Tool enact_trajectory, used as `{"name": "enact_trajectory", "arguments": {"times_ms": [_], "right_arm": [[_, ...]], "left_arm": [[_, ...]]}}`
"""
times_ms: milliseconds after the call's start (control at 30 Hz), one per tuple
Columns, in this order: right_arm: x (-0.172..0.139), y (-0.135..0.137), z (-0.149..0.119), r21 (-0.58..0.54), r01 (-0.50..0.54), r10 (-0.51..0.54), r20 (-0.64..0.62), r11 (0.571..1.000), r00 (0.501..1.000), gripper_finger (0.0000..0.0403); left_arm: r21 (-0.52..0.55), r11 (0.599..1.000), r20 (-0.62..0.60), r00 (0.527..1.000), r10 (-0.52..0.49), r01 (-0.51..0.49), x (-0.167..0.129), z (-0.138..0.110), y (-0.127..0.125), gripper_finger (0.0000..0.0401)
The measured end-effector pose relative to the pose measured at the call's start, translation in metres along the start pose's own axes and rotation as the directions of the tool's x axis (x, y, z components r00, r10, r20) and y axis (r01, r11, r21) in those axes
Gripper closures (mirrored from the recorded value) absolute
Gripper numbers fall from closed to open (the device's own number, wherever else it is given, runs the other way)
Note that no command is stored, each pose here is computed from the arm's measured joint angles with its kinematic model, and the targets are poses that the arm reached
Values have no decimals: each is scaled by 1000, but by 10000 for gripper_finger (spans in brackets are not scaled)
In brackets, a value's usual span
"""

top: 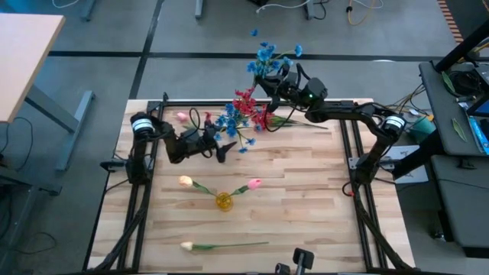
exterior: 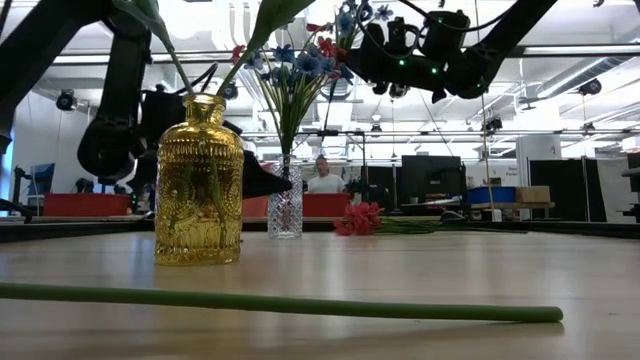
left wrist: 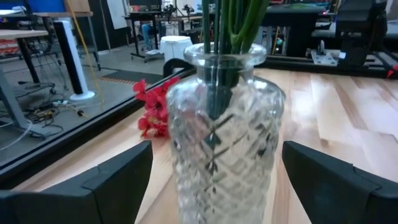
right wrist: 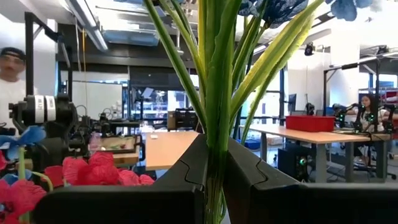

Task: Sort flowers into vase by color
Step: Put the blue flowers into the transparent vase

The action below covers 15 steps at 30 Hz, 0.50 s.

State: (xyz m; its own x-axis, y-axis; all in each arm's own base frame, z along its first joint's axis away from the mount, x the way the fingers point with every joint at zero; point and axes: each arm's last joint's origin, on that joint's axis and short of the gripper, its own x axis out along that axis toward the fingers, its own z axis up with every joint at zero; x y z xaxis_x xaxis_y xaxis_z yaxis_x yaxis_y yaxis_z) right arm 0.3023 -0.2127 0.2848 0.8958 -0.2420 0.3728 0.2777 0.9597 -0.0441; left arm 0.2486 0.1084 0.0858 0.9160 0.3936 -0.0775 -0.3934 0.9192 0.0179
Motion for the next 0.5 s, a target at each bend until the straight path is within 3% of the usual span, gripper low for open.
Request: {"name": "enact_trajectory", "arguments": {"times_ms": [500], "right_arm": [[0, 2, -2, 11, -60, 60, -18, 998, 998, 381]], "left_arm": [[-6, 1000, 3, 1000, -6, 6, 14, -6, 0, 60]]}}
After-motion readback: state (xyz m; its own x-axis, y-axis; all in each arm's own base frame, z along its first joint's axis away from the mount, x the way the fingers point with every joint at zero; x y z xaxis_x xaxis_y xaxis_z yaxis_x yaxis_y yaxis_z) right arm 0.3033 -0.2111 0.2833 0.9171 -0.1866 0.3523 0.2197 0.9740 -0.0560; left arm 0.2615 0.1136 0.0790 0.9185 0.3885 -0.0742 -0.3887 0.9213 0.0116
